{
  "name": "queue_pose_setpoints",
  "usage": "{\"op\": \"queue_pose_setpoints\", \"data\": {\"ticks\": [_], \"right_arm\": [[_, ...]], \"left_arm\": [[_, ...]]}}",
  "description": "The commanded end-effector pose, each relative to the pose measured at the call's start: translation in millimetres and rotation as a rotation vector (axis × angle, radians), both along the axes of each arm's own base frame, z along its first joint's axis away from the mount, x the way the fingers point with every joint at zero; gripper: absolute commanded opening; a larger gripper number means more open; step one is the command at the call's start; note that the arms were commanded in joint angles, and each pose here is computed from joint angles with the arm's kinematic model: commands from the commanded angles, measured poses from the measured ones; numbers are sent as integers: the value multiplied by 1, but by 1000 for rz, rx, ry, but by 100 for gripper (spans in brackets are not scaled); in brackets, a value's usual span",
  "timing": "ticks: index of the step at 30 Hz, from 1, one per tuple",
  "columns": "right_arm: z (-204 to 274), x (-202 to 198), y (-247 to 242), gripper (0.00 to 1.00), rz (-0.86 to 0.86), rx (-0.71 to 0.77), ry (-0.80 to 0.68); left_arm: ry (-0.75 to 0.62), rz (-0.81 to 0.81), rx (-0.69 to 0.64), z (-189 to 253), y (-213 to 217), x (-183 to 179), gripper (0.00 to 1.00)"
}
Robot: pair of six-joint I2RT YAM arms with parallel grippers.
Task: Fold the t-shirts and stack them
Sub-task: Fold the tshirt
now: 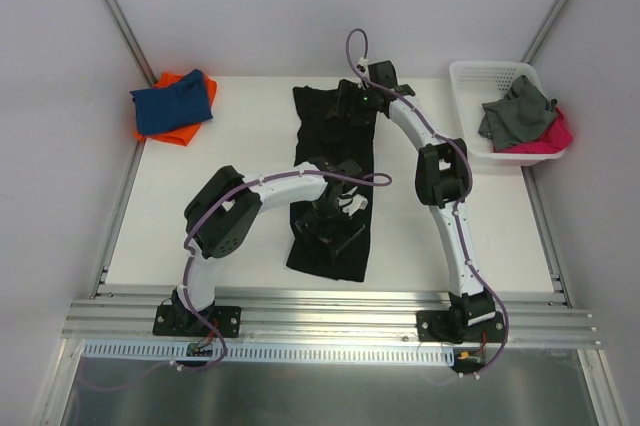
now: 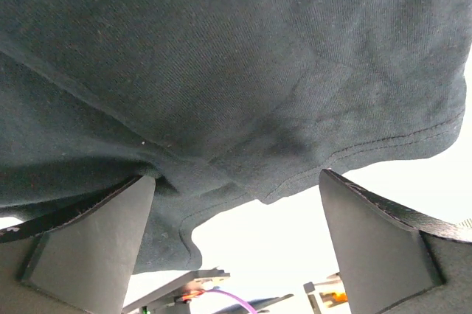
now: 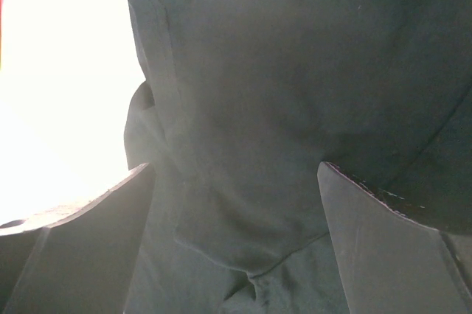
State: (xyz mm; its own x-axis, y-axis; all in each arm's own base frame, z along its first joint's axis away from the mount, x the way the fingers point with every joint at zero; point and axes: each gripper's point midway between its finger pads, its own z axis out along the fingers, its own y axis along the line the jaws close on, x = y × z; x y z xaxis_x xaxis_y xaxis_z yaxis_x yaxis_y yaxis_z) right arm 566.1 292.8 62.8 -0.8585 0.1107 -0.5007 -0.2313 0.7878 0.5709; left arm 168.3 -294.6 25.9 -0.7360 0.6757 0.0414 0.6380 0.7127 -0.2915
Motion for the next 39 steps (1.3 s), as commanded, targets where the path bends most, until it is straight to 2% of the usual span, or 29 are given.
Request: {"op": "queue_pose_setpoints", "data": {"ticks": [1,7,14,22,26,29,31,33,36,38,39], "right_arm": [[49,4,7,97,42,20,-110],[86,6,-8,97,29,2,-185],[94,-7,-15,97,46,-27,-179],[110,-23,-2,97,79,-57,-212],[128,-32,1,97,96,-61,-240],[150,-40,-9,97,71,-74,-259],[161,-47,-21,97,51,-85,-259],[178,-63,-48,97,-10,-100,-250],[180,-106,-85,98,-70,-105,-168],[169,-134,-102,95,-103,-91,-87],[161,-163,-110,94,-111,-86,-42]], "left_arm": [[-122,-49,-43,-9,-17,26,99],[-217,-77,-53,6,-23,42,99],[-282,-136,-42,19,-19,27,99],[-247,-134,-59,25,-3,-1,99],[-259,-143,-82,30,-11,3,99],[-371,-150,-87,50,-12,20,99],[-490,-144,-70,73,-4,38,99],[-553,-130,-49,86,12,51,99],[-588,17,-70,110,48,78,99],[-584,116,-119,128,69,91,99],[-590,258,-116,136,95,112,99]]}}
